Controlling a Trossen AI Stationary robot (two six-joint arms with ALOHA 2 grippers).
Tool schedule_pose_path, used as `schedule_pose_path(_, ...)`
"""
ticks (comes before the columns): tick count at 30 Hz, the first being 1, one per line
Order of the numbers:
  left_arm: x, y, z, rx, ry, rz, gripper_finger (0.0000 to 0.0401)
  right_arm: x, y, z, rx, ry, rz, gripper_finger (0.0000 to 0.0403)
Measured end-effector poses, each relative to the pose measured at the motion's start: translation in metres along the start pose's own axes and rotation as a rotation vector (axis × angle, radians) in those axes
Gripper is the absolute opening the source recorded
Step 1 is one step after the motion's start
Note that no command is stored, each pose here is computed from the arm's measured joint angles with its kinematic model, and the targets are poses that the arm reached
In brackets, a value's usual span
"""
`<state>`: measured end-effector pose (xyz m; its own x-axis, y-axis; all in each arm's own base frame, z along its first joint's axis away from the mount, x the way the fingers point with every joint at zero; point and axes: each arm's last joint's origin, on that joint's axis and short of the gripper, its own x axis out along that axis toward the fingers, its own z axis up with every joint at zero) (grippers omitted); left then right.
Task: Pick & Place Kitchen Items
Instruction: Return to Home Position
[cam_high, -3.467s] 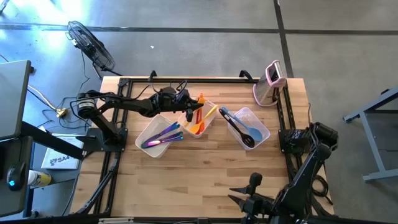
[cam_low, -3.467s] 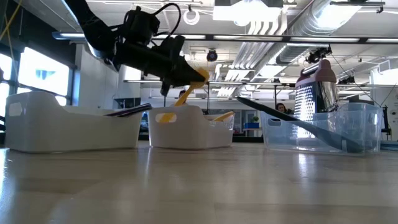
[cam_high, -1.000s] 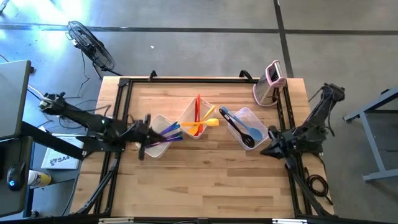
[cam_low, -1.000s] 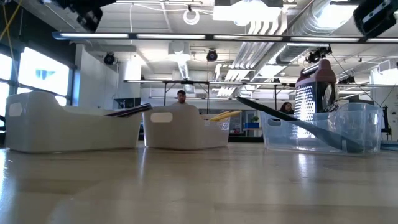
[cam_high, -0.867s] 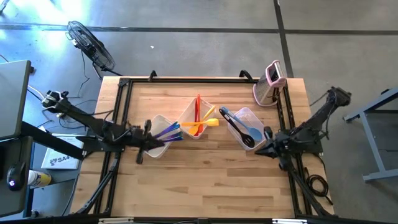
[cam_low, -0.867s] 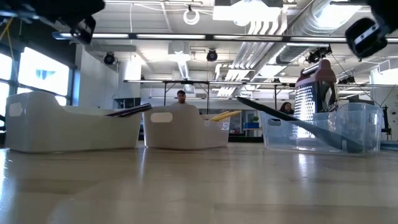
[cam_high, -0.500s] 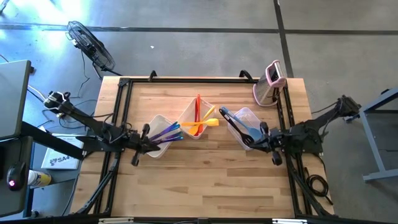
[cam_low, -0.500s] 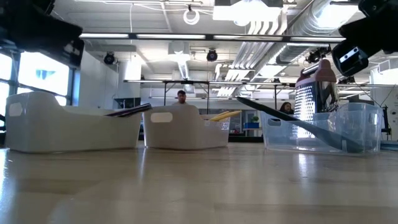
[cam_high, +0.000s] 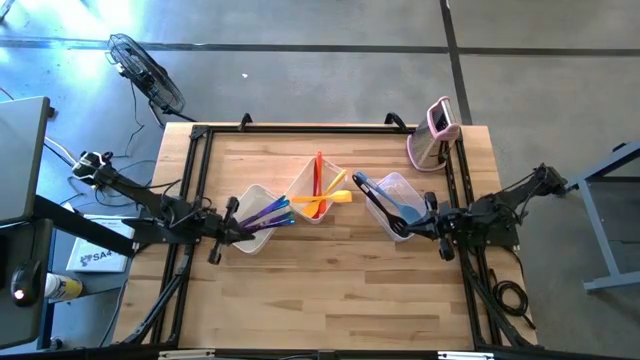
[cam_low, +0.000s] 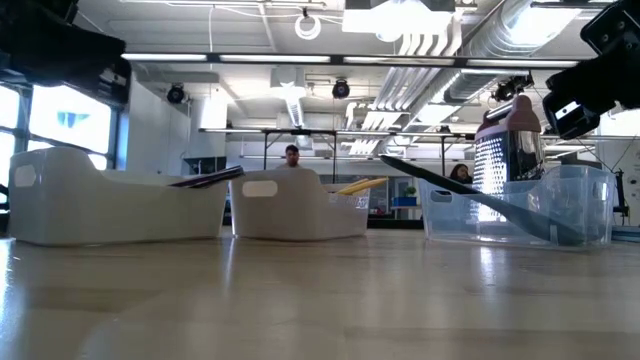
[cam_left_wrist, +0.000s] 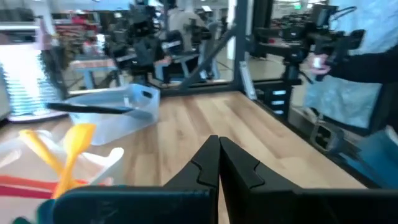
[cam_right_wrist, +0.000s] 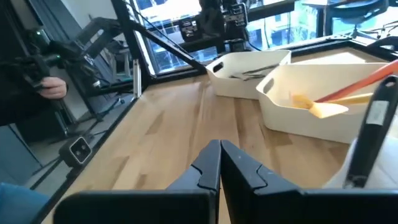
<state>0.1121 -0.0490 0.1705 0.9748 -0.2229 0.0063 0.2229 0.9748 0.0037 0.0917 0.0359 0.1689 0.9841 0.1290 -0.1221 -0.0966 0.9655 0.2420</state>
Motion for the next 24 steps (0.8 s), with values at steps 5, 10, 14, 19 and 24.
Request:
schedule_pose_path(5, 0.002, 0.013, -0.003, -0.022, 0.03, 0.018, 0.0, -0.008, -0.002, 0.004, -0.026, -0.013, -0.004, 0.0004)
schedule_pose_path(10, 0.002, 0.031, -0.002, -0.062, 0.026, 0.049, 0.0, -0.011, -0.005, 0.003, -0.052, 0.047, -0.056, 0.0004)
schedule_pose_path(14, 0.002, 0.039, 0.006, -0.133, 0.071, 0.072, 0.0, -0.012, -0.005, 0.002, -0.044, 0.083, -0.067, 0.0004)
schedule_pose_path(19, -0.003, 0.035, 0.023, -0.12, 0.028, 0.009, 0.0, -0.013, -0.005, 0.003, -0.054, 0.074, -0.073, 0.0004)
schedule_pose_path(24, -0.013, 0.027, 0.027, -0.063, -0.021, 0.042, 0.0, -0.013, -0.006, 0.003, -0.057, 0.07, -0.081, 0.0004)
